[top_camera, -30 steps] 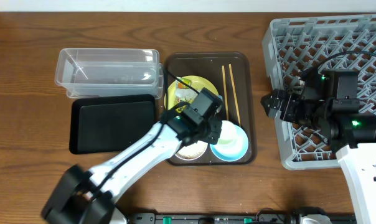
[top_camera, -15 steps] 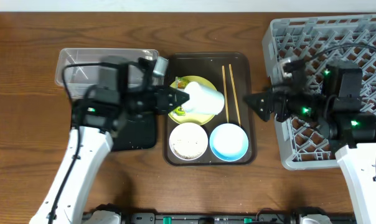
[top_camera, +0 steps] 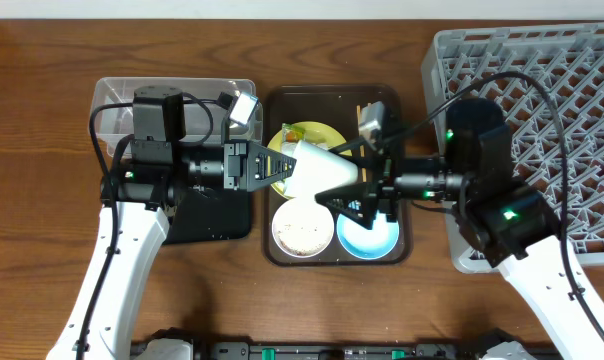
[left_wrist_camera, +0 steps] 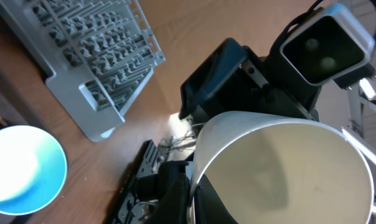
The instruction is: Sort waste into correct bins and load items into the dishwasher rack
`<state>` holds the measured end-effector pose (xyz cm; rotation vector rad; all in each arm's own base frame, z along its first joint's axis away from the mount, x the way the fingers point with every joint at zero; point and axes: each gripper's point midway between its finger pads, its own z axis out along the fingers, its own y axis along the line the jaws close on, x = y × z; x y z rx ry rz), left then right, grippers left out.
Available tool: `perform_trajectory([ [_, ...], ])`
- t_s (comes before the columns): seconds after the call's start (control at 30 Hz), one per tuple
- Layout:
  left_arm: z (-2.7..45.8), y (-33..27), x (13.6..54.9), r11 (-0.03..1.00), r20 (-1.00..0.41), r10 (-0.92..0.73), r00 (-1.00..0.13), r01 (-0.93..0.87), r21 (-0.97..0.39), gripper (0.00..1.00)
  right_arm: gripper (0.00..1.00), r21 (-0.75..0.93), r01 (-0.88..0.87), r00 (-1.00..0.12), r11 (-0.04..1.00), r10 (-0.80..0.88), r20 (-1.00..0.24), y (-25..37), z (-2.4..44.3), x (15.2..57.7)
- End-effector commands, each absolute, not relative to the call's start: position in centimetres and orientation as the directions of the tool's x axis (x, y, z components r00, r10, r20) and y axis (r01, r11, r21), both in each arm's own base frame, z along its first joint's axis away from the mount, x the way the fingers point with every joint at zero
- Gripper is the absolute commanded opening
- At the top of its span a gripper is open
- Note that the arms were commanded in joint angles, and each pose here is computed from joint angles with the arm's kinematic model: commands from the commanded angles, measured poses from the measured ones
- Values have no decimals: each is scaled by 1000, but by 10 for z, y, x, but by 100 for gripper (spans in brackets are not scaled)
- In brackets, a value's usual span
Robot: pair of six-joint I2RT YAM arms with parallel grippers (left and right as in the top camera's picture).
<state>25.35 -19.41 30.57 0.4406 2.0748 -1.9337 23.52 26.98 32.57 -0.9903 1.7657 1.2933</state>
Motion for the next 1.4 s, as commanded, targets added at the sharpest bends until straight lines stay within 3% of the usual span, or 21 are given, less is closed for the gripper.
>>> perform_trajectory([
  [0.0, 319, -193, 248, 13, -442, 54, -895, 443, -896, 6, 80, 402, -885, -442, 233, -152, -884, 275, 331, 241],
  [0.2, 319, -193, 248, 13, -442, 54, -896, 443, -896, 7, 64, 415, -878, -456, 237, -155, -877, 273, 329, 241],
  [0.3, 319, -193, 248, 14, -442, 54, -896, 443, -896, 40, 59, 431, -857, -483, 282, -152, -862, 265, 323, 249],
  [0.5, 319, -193, 248, 14, -441, 54, -896, 443, -897, 50, 57, 491, -740, -589, 459, -91, -803, 213, 308, 275],
  [0.67, 318, -193, 250, 23, -442, 50, -896, 443, -896, 52, 58, 537, -444, -705, 717, 90, -703, 128, 286, 302],
  [0.8, 317, -193, 251, 31, -442, 46, -896, 444, -895, 54, 58, 446, 73, -750, 892, 344, -565, 25, 240, 304],
  [0.87, 317, -193, 251, 34, -442, 45, -896, 444, -896, 54, 58, 351, 295, -739, 889, 445, -505, -15, 218, 291],
  [0.93, 315, -193, 253, 48, -442, 39, -896, 444, -895, 54, 58, 275, 403, -747, 873, 487, -453, -34, 202, 278],
  [1.37, 312, -193, 257, 72, -442, 29, -896, 443, -893, 54, 61, 140, 492, -845, 859, 510, -162, -42, 126, 271],
])
